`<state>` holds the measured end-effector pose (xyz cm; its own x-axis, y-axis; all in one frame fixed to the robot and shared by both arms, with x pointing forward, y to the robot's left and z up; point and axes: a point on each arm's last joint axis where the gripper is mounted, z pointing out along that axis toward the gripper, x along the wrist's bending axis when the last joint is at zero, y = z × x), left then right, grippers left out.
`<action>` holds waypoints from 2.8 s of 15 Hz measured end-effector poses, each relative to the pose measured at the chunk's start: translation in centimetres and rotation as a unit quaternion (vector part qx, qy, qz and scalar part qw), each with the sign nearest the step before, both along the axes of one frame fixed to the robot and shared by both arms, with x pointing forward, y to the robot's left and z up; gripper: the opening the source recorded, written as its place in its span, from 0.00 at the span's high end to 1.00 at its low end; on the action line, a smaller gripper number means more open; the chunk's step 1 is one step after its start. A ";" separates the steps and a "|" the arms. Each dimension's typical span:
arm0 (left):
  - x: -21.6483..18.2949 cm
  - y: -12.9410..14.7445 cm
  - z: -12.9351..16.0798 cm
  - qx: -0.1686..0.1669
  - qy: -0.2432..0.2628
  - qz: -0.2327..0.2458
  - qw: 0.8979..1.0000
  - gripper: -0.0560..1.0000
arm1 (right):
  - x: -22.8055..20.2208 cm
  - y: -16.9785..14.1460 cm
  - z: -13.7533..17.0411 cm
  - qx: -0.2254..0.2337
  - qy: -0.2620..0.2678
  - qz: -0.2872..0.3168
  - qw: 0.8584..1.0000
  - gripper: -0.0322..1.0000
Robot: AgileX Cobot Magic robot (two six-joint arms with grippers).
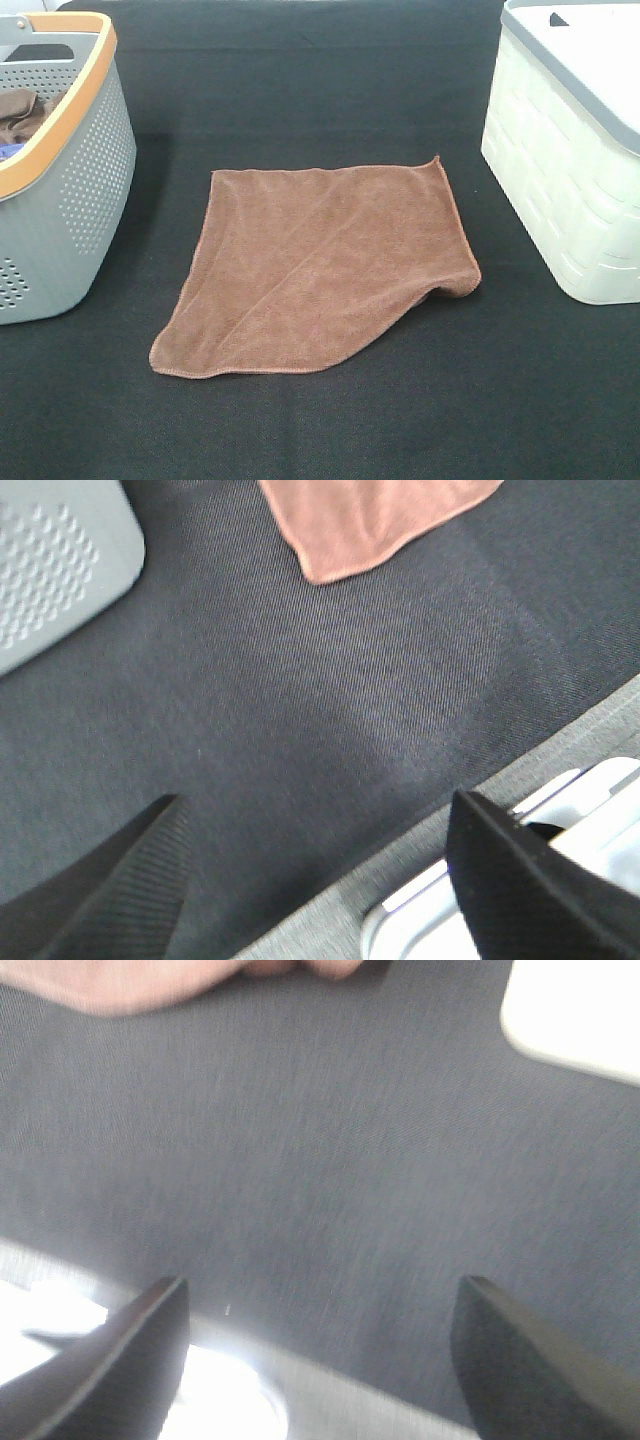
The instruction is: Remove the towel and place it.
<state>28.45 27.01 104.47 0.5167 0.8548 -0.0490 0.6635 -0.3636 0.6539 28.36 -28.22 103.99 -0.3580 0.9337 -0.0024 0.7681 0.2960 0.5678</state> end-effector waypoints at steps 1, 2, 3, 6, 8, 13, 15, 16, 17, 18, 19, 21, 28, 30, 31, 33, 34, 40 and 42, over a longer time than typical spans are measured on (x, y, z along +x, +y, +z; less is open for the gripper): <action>0.0 0.0 0.0 0.000 0.000 0.000 1.000 0.30 | 0.0 0.0 0.0 0.000 0.000 0.000 1.000 0.29; -0.1 0.0 0.0 0.000 -0.008 -0.009 1.000 0.30 | -0.2 -0.1 0.1 0.002 -0.007 0.000 1.000 0.29; -0.2 -0.1 -0.1 0.001 -0.007 -0.017 1.000 0.30 | -0.2 -0.2 0.1 0.003 -0.010 -0.001 1.000 0.29; -0.2 -0.1 0.0 0.004 -0.011 -0.027 1.000 0.30 | -0.3 -0.3 0.1 0.003 -0.014 0.002 1.000 0.29; -0.2 -0.1 0.0 0.005 -0.012 -0.028 1.000 0.30 | -0.3 -0.3 0.1 0.002 -0.014 0.003 1.000 0.29; -0.2 -0.1 0.0 0.004 -0.011 -0.028 1.000 0.30 | -0.3 -0.3 0.1 0.002 -0.015 0.003 1.000 0.29; -0.2 -0.1 0.0 0.004 -0.011 -0.028 1.000 0.30 | -0.3 -0.3 0.1 0.002 -0.015 0.003 1.000 0.29; -0.2 -0.1 0.0 0.005 -0.012 -0.028 1.000 0.30 | -0.3 -0.3 0.1 0.002 -0.015 0.003 1.000 0.29; -0.2 -0.1 0.0 0.005 -0.012 -0.028 1.000 0.30 | -0.3 -0.3 0.1 0.002 -0.015 0.003 1.000 0.29; -0.2 -0.1 0.0 0.005 -0.012 -0.028 1.000 0.30 | -0.3 -0.3 0.1 0.002 -0.015 0.003 1.000 0.29; -0.2 -0.1 0.0 0.004 -0.013 -0.028 1.000 0.30 | -0.3 -0.3 0.1 0.002 -0.015 0.003 1.000 0.29; -0.5 0.3 0.1 -0.004 -0.026 -0.003 1.000 0.30 | -0.3 -0.3 0.1 0.003 -0.015 -0.002 1.000 0.29; -3.2 2.6 0.8 -0.025 -0.137 0.244 0.960 0.30 | -2.4 -2.4 0.6 0.026 -0.092 -0.210 0.973 0.29; -4.2 2.6 0.9 -0.028 -0.169 0.268 0.948 0.30 | -3.9 -2.6 0.7 0.035 -0.139 -0.253 0.957 0.29; -4.5 2.6 0.9 -0.030 -0.179 0.268 0.946 0.30 | -4.5 -2.7 0.7 0.039 -0.156 -0.258 0.953 0.29; -4.8 2.6 0.9 -0.032 -0.187 0.268 0.944 0.30 | -5.1 -2.7 0.6 0.046 -0.178 -0.257 0.949 0.29; -5.0 2.6 0.9 -0.033 -0.193 0.268 0.943 0.30 | -5.5 -2.7 0.6 0.050 -0.190 -0.257 0.946 0.29; -5.1 2.6 0.9 -0.034 -0.197 0.267 0.943 0.30 | -5.7 -2.6 0.6 0.054 -0.194 -0.255 0.946 0.29; -5.1 2.6 0.9 -0.034 -0.197 0.267 0.943 0.30 | -5.7 -2.6 0.6 0.054 -0.194 -0.255 0.946 0.29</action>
